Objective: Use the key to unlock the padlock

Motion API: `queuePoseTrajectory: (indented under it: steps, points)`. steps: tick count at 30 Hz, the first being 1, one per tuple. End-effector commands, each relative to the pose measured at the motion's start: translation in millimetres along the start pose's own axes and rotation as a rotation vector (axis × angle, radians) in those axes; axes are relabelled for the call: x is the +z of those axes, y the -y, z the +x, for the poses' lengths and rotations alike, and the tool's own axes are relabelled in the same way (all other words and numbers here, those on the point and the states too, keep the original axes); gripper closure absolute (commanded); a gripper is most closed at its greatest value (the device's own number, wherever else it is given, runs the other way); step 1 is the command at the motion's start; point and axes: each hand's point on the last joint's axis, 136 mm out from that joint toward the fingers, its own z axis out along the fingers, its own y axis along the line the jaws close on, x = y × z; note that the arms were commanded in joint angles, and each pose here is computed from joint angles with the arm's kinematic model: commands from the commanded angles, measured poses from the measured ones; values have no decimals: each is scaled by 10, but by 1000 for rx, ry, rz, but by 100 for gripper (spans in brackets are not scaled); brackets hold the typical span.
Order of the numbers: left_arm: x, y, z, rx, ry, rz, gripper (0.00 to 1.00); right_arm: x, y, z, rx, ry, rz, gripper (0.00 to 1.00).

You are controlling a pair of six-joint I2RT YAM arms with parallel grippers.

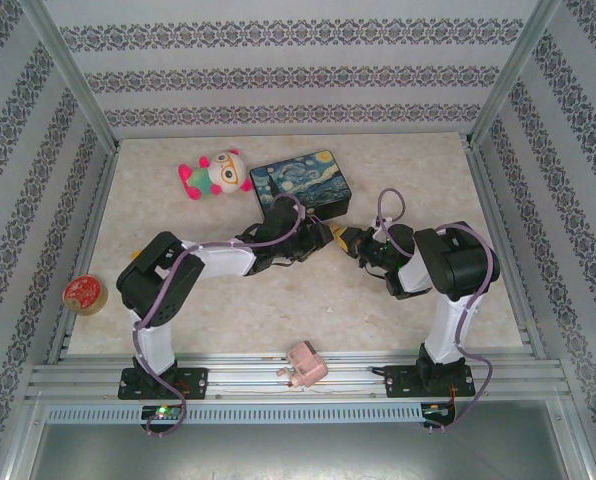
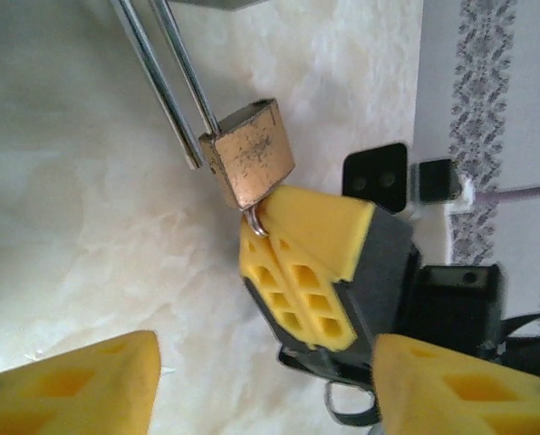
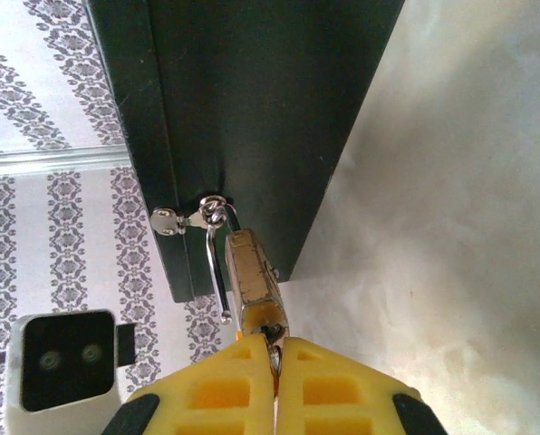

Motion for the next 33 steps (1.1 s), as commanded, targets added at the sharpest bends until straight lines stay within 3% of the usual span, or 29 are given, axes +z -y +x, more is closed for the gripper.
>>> queuePoseTrajectory:
  steps: [1,3,4,6,15,18,21,25,33]
  points:
    - [-219,175,-55,50,37,7,23,47,-128,-64,-86,54,-30,100]
    - [-317,243,-102,79,62,4,15,41,-86,-8,-138,54,29,76]
    - [-381,272,-147,97,84,-3,9,29,-69,22,-165,53,59,70]
    - [-505,311,-245,144,127,-35,0,-3,-69,94,-225,47,121,66]
    - [-903,237,-788,424,274,-360,1,-250,-237,130,-611,30,467,64]
    - [-947,117,-965,430,290,-420,1,-293,-287,147,-661,-18,511,50]
    - [-970,11,-1096,404,306,-437,1,-322,-289,189,-693,-54,534,49]
    - [-956,-109,-1253,424,326,-469,1,-236,-278,174,-713,-121,511,65]
    - [-791,-508,-1583,460,280,-617,1,152,-283,55,-833,-227,453,63]
